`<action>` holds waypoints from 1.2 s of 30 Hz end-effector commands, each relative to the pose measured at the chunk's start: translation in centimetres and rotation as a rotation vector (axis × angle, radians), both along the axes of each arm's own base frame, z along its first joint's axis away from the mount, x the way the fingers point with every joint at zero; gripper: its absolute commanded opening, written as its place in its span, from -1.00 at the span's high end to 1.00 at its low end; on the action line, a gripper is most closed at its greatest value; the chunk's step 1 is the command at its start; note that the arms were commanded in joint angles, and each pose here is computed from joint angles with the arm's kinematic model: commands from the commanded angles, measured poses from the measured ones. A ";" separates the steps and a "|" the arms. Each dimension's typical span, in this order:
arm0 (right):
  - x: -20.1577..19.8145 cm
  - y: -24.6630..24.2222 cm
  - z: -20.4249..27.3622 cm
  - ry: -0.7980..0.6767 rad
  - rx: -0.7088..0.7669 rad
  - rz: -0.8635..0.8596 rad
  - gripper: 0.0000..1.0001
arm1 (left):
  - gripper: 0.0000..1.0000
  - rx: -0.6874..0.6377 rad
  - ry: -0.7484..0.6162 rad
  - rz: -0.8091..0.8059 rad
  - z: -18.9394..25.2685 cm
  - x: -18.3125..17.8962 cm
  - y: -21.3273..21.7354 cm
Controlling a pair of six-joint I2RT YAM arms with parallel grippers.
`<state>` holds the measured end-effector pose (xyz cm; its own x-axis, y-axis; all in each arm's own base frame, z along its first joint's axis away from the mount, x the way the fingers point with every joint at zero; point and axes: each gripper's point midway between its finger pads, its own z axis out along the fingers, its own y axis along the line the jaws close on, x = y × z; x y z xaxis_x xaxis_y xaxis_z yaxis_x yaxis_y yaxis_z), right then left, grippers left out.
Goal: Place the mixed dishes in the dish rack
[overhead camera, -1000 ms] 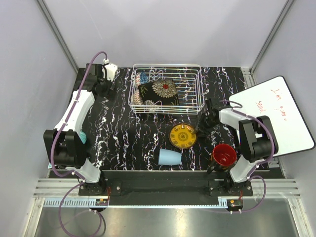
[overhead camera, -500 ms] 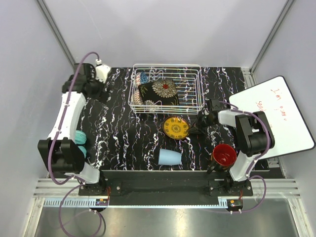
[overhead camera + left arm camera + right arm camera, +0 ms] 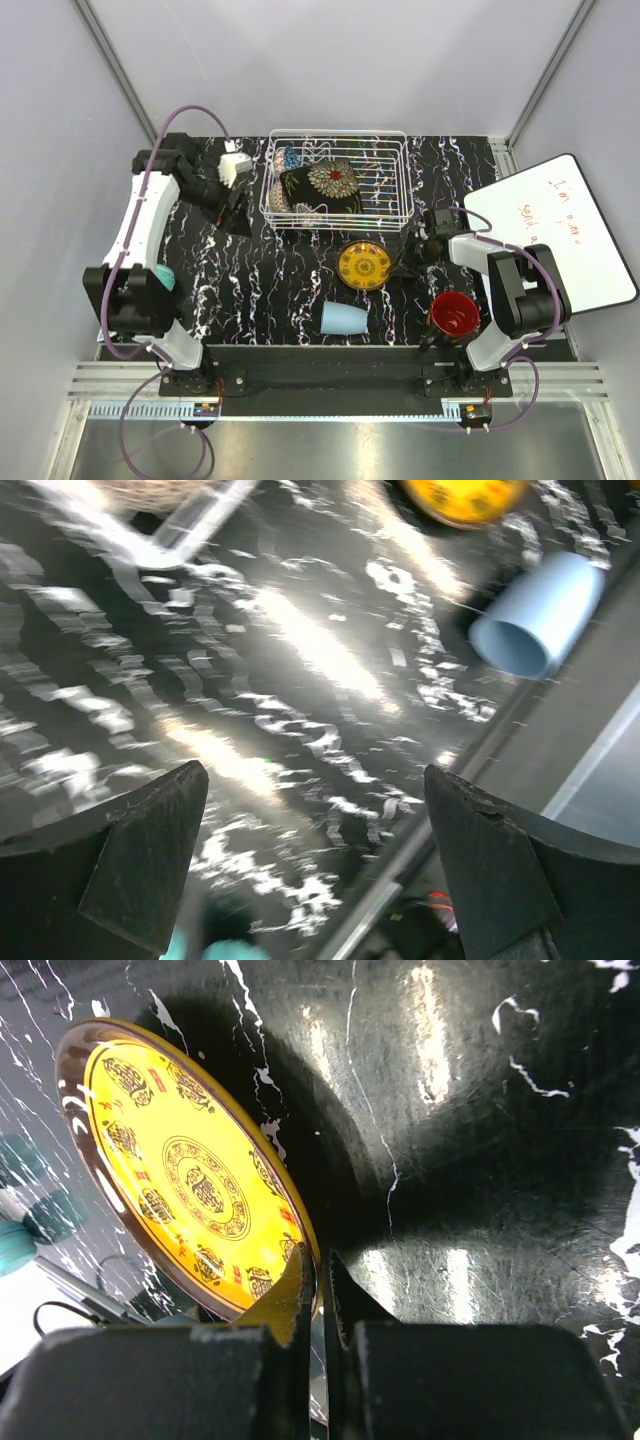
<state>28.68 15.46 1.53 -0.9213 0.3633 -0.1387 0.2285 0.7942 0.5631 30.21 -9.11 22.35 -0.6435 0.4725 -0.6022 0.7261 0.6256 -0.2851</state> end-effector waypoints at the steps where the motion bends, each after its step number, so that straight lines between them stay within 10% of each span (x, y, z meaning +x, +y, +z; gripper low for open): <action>1: 0.3 0.0 0.8 -0.035 -0.052 0.031 1.00 | -0.84 -0.167 0.213 -0.081 -0.6 -3.2 -4.0; 22: 1.6 4.4 10.1 -0.254 0.142 0.140 1.00 | -0.82 -0.211 0.379 -0.214 -7.2 -2.6 -12.3; 36: 1.3 6.9 13.8 -0.311 0.183 0.241 1.00 | -0.82 -0.330 0.348 -0.208 -3.0 -1.6 -14.2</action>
